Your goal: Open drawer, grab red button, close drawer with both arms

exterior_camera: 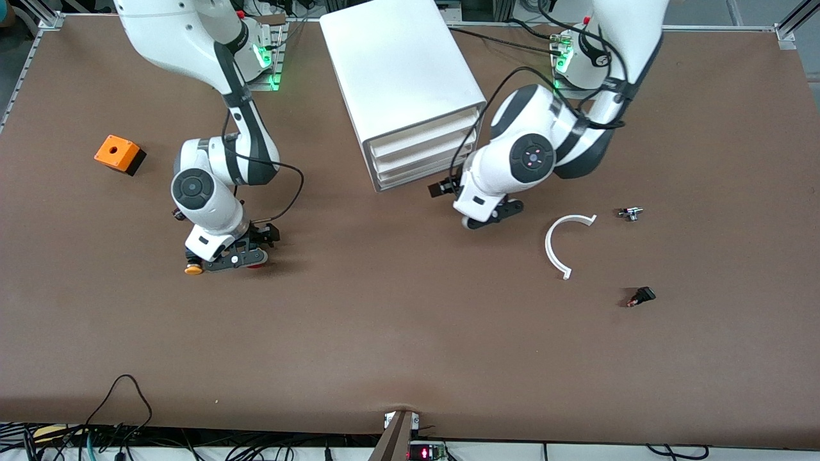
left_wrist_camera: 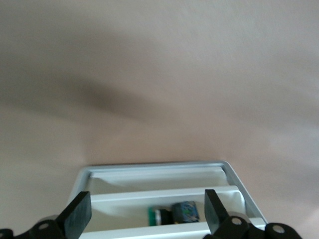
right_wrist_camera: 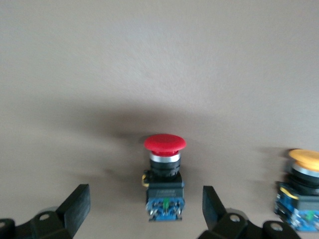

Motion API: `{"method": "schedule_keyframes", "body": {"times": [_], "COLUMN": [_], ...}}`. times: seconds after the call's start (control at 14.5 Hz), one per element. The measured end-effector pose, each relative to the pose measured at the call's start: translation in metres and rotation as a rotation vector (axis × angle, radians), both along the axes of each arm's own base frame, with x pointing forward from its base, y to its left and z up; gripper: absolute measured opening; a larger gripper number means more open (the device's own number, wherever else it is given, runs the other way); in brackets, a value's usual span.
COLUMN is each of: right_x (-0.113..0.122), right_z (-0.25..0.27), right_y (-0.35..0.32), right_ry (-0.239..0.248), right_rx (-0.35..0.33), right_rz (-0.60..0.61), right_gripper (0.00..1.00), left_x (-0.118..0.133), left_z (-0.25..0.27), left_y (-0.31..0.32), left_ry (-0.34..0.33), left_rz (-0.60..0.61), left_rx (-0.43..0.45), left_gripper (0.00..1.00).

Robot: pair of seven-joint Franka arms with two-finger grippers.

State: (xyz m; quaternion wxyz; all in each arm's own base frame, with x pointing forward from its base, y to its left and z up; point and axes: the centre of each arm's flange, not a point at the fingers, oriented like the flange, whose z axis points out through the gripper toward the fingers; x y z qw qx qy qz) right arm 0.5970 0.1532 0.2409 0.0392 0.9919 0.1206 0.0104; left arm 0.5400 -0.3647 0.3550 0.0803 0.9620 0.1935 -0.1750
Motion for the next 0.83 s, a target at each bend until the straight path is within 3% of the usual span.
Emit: {"method": "schedule_keyframes", "body": {"times": [0.34, 0.55, 0.83], "right_x": [0.015, 0.029, 0.044], "right_z": [0.091, 0.147, 0.207], "right_y": [0.012, 0.014, -0.022], "right_ry": [0.057, 0.046, 0.021], "right_rx": [0.038, 0.04, -0.027], "right_rz": [-0.001, 0.009, -0.006], "right_gripper": [1.0, 1.0, 1.0], "left_x": [0.023, 0.039, 0.063], "left_z": [0.027, 0.057, 0.1], "left_y": [0.03, 0.061, 0.128], "left_ry": [-0.066, -0.077, -0.058], "left_rz": [-0.055, -0.133, -0.231], "left_rx": [0.116, 0.139, 0.109], "left_gripper": [1.0, 1.0, 1.0]}}
